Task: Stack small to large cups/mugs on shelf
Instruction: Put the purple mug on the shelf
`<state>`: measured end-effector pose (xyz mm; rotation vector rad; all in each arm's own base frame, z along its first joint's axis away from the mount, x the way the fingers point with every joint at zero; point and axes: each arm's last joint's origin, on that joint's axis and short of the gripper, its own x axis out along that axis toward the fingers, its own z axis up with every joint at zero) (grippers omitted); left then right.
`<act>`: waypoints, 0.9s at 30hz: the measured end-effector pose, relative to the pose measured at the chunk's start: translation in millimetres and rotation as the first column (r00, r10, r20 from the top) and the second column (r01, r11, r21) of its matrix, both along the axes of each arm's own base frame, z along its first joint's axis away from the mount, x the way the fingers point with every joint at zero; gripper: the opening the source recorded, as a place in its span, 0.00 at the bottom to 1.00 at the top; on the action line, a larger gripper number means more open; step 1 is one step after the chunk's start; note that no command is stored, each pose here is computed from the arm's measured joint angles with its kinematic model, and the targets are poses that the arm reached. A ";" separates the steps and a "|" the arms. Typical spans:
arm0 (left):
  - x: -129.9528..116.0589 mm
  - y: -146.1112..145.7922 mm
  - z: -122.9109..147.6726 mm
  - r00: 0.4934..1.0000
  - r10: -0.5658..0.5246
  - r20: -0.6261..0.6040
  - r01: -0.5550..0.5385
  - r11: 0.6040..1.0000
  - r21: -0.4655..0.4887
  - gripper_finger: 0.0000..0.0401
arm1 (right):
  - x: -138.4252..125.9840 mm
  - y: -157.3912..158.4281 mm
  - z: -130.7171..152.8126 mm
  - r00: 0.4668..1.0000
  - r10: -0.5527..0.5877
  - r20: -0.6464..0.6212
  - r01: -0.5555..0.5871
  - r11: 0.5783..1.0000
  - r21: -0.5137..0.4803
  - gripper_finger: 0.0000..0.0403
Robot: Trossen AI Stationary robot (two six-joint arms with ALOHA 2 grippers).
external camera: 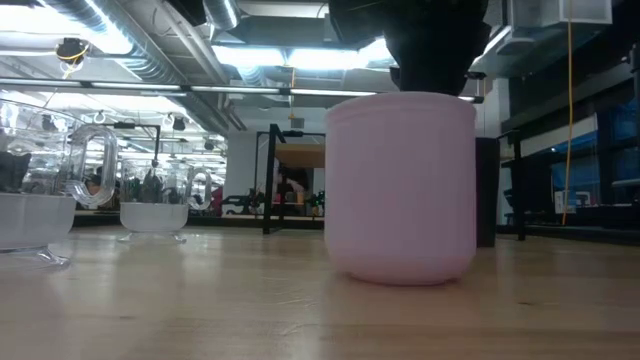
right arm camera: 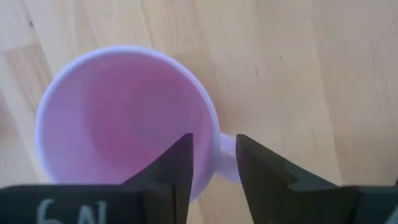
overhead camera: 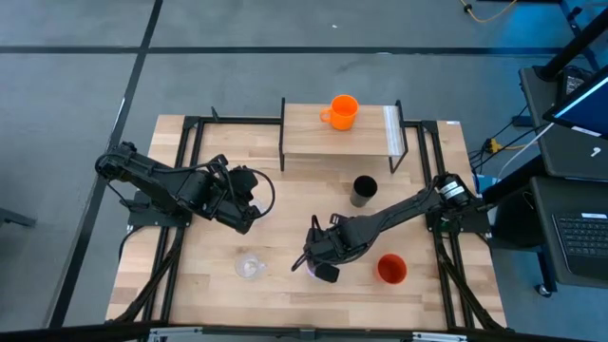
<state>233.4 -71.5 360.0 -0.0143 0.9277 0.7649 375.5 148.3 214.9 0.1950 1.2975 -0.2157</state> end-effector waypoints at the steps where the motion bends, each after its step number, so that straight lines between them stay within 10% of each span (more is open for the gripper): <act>1: 0.0 0.0 0.0 1.000 0.000 0.000 0.000 1.000 0.000 0.25 | 0.0 0.1 0.0 1.000 0.002 -0.002 -0.002 1.000 0.004 0.30; 17: 0.0 0.0 0.0 1.000 0.000 0.000 0.000 1.000 0.000 0.25 | 5.3 1.2 17.2 0.979 0.201 0.034 -0.200 0.979 -0.036 0.31; 27: 0.0 0.0 0.0 1.000 0.000 0.000 0.000 1.000 0.000 0.25 | 8.8 -5.9 17.4 0.947 0.320 0.027 -0.317 0.946 -0.072 0.52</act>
